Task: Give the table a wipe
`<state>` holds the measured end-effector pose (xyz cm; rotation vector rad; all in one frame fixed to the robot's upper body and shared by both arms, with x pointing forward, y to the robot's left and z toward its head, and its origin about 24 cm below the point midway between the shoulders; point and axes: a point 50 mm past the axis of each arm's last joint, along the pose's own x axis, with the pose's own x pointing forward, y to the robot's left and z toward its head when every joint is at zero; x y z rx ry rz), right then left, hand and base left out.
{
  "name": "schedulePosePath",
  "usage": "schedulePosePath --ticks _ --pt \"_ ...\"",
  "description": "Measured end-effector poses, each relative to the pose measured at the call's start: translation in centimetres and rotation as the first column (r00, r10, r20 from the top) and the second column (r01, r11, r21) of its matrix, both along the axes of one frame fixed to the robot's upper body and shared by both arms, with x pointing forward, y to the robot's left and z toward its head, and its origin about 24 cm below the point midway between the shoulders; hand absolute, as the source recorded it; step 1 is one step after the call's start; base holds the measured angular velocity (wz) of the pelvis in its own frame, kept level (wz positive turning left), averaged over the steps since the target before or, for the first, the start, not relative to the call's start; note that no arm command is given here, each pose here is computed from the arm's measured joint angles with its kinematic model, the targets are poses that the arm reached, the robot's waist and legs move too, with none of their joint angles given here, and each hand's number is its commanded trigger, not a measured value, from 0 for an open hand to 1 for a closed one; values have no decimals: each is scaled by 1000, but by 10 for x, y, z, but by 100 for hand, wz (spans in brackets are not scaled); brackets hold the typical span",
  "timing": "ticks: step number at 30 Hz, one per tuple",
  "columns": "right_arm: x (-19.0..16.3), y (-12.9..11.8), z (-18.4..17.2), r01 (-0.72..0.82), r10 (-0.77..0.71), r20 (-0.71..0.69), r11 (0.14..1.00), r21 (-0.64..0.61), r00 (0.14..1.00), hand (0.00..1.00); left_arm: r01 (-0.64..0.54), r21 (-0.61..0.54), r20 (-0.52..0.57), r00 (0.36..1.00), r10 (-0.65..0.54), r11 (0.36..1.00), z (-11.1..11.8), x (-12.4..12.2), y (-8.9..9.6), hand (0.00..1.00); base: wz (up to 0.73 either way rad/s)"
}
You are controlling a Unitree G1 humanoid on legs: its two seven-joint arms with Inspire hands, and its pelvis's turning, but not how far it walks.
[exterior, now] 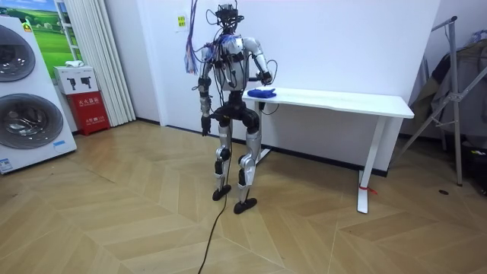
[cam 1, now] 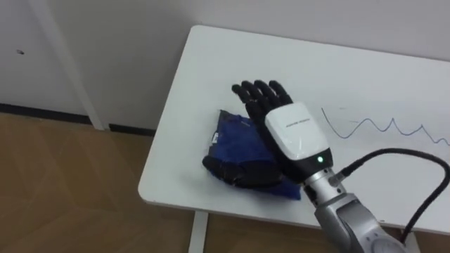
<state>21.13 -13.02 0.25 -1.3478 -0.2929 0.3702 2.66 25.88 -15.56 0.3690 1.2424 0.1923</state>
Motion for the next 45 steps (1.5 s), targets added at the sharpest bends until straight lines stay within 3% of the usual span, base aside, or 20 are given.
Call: schedulePosePath --ticks 6,27,36,45 --pt "-14 -7 -19 22 -25 -90 999 -33 996 0 -7 2 -33 999 7 1000 -2 -7 1 0 1" --pt "-17 -27 -30 92 -99 -133 994 -59 986 0 58 15 -76 995 -56 998 -2 -12 1 0 0" --pt "-14 -43 -21 182 -182 -30 983 -11 983 0 50 7 -94 994 -49 999 -3 -20 0 0 0" --pt "-10 -43 -15 173 -173 15 985 12 985 0 60 -32 -89 994 -63 998 -4 -16 -4 0 0"
